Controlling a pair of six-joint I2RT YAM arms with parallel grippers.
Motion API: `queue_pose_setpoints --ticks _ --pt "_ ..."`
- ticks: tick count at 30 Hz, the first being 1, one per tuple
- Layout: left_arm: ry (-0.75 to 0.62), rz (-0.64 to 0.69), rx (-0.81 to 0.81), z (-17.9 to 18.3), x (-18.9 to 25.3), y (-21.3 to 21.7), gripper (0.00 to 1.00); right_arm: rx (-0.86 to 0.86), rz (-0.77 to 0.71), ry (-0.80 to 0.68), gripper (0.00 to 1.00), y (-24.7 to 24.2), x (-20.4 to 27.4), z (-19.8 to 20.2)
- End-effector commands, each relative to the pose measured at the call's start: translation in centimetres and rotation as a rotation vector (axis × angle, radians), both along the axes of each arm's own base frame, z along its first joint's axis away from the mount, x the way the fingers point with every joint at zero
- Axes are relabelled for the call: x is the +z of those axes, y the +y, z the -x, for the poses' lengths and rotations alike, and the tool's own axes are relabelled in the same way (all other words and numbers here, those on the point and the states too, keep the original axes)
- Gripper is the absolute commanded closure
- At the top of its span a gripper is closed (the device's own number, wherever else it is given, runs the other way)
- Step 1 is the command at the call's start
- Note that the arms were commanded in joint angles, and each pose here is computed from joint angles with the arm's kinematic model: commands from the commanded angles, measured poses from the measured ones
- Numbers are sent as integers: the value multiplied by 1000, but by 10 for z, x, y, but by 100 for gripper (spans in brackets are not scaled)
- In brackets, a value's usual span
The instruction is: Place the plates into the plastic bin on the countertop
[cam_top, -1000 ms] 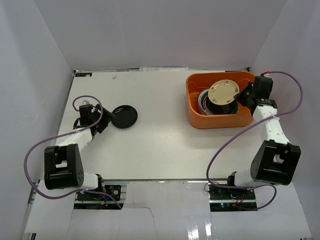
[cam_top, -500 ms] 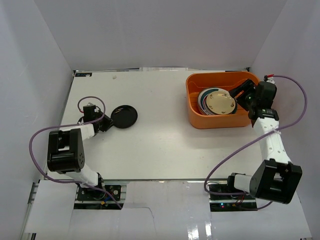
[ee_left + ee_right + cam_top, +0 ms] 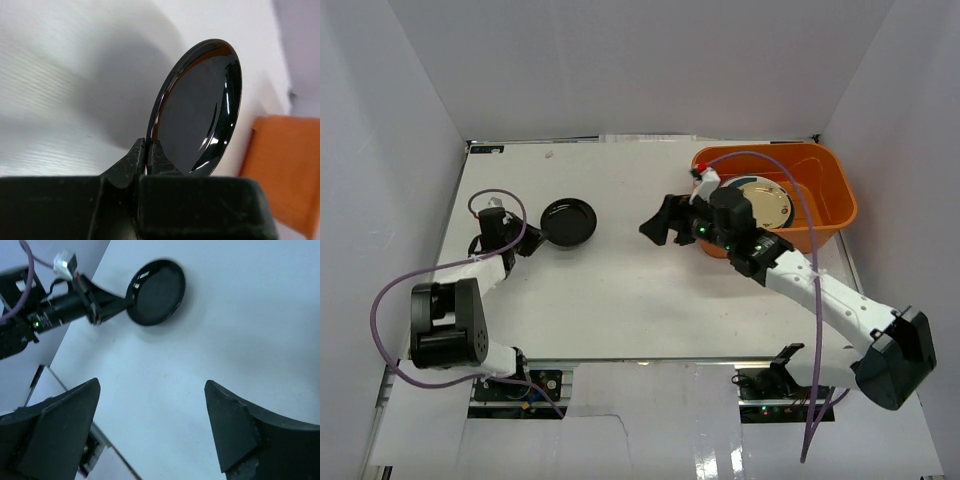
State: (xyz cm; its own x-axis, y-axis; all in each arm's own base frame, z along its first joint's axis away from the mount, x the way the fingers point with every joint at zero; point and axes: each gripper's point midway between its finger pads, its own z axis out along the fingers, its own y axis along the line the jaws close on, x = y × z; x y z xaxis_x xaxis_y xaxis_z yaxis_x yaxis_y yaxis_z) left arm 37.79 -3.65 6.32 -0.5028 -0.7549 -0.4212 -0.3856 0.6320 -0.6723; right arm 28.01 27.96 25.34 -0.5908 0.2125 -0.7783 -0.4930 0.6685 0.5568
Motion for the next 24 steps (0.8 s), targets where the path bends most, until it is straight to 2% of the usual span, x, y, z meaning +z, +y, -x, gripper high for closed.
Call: queue_pose_setpoints --ticks 1,3,8,15,18,21,23,24 --pt "-246 82 -100 2 78 -22 100 53 26 -87 4 42 17 6" --pt "-326 131 -179 23 108 -40 100 115 66 -36 8 75 -7 7" --pt "-371 162 -281 51 128 -59 100 153 37 -3 9 94 -14 4" --pt "-405 187 -358 83 139 -73 100 216 10 29 1 116 -17 2" --pt "-418 152 -348 87 143 -70 100 246 -22 26 10 121 -17 6" --pt "-421 147 -359 89 146 -71 100 222 -27 20 14 119 -15 2" --pt "-434 163 -387 94 152 -76 100 194 -21 16 24 117 -16 -3" --pt "-439 165 -398 96 154 -79 100 178 -18 13 36 116 -16 -7"
